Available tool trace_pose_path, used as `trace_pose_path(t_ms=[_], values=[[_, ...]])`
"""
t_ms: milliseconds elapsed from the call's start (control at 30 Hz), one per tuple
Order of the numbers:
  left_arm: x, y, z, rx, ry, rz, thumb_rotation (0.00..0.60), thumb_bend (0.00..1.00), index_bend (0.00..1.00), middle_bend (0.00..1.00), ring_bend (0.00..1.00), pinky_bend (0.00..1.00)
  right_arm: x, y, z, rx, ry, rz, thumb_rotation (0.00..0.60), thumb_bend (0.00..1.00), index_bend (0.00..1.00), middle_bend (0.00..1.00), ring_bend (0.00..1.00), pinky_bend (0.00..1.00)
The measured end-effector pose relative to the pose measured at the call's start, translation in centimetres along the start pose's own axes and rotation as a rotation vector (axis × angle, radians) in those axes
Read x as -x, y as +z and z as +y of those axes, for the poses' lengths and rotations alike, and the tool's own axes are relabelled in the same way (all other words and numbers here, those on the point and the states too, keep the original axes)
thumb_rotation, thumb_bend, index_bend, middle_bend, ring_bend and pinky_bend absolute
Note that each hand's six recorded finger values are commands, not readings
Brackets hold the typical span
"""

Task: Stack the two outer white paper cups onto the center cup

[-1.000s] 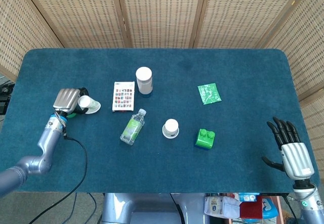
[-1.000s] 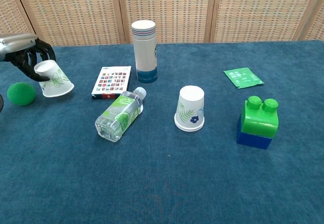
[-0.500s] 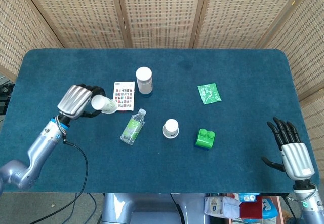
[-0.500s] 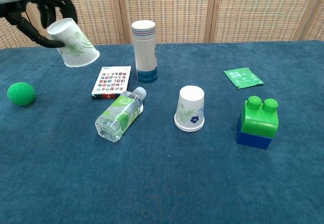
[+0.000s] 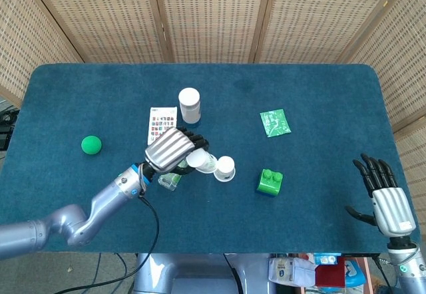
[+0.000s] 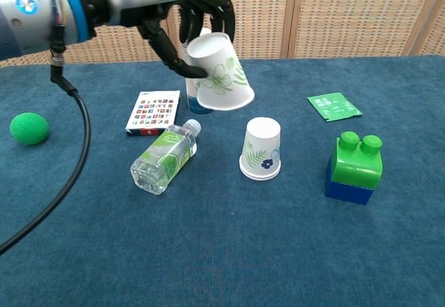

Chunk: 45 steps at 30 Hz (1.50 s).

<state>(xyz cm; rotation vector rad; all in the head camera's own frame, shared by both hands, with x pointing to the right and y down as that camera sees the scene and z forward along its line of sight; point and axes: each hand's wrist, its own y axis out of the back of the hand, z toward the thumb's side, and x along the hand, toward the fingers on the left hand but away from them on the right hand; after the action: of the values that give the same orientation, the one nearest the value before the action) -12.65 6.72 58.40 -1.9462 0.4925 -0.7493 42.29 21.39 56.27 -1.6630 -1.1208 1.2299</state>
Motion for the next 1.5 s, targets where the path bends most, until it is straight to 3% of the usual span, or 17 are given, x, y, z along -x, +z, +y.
trace_pose_path(t_ms=[500, 1167, 1367, 1500], values=[[-6.0, 3.2, -3.2, -0.004, -0.066, 0.037, 0.600, 0.28, 0.41, 0.48, 0.52, 0.46, -0.2, -1.4, 1.2, 0.032, -0.021, -0.041, 0.600, 0.00, 0.07, 0.00, 0.00, 0.00], [-7.2, 3.5, -5.2, -0.006, -0.120, 0.072, 0.600, 0.28, 0.41, 0.40, 0.46, 0.43, -0.2, -1.6, 1.6, 0.046, -0.028, -0.041, 0.600, 0.00, 0.07, 0.01, 0.00, 0.00], [-7.2, 3.6, -5.2, -0.009, -0.119, 0.072, 0.600, 0.28, 0.38, 0.25, 0.30, 0.37, -0.2, -1.6, 1.6, 0.046, -0.026, -0.041, 0.600, 0.00, 0.07, 0.01, 0.00, 0.00], [-7.1, 3.5, -5.2, -0.014, -0.123, 0.073, 0.600, 0.28, 0.25, 0.10, 0.14, 0.27, -0.2, -1.6, 1.6, 0.046, -0.028, -0.042, 0.600, 0.00, 0.07, 0.01, 0.00, 0.00]])
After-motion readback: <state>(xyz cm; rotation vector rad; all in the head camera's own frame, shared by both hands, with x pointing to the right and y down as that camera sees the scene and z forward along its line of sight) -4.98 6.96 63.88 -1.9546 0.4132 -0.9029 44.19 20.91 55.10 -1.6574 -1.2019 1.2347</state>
